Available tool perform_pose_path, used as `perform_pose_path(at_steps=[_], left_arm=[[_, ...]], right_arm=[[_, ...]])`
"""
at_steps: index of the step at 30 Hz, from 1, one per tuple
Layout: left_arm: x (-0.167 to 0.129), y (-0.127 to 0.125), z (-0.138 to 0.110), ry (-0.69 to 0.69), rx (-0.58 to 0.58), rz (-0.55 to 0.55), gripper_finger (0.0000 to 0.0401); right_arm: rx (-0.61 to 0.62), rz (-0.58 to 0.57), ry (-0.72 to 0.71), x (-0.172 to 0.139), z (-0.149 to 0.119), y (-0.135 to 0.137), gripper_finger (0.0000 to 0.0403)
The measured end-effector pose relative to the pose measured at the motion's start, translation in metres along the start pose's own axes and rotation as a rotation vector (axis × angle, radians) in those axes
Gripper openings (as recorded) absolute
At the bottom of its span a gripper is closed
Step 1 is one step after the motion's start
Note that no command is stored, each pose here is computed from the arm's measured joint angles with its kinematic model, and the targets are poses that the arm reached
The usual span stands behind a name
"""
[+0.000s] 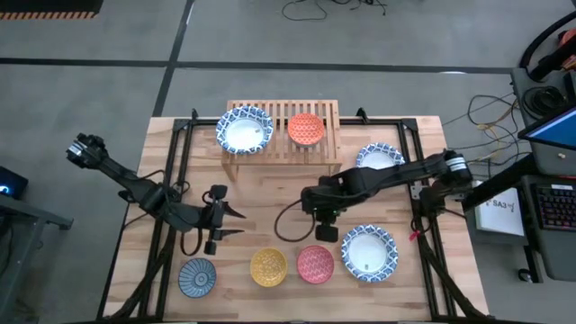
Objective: Place and stack bowls onto a shelf
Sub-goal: Stack the red patterned bowl on top of the orange patterned bowl on the shelf
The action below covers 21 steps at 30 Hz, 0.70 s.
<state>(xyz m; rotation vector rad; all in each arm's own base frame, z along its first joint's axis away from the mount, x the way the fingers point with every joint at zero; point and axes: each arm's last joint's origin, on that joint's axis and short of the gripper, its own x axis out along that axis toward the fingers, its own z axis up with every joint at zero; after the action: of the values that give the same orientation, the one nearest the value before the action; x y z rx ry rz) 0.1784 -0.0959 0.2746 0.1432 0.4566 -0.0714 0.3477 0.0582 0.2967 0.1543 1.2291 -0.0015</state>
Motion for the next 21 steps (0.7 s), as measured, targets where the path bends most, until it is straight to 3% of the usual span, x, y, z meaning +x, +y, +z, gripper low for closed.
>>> perform_pose_path(at_steps=[6,12,21], left_arm=[[-0.003,0.002,-0.002,0.054,-0.017,0.014,0.0155],[-0.005,0.002,-0.005,0.069,-0.021,0.01,0.0155],[-0.002,0.0,-0.014,0.093,-0.024,0.01,0.0155]], right_arm=[[0.114,0.115,0.055,0.013,0.01,0.012,0.0097],[0.05,0.126,0.111,0.033,0.008,0.036,0.0161],[0.051,0.091,0.214,0.07,-0.003,0.064,0.0161]])
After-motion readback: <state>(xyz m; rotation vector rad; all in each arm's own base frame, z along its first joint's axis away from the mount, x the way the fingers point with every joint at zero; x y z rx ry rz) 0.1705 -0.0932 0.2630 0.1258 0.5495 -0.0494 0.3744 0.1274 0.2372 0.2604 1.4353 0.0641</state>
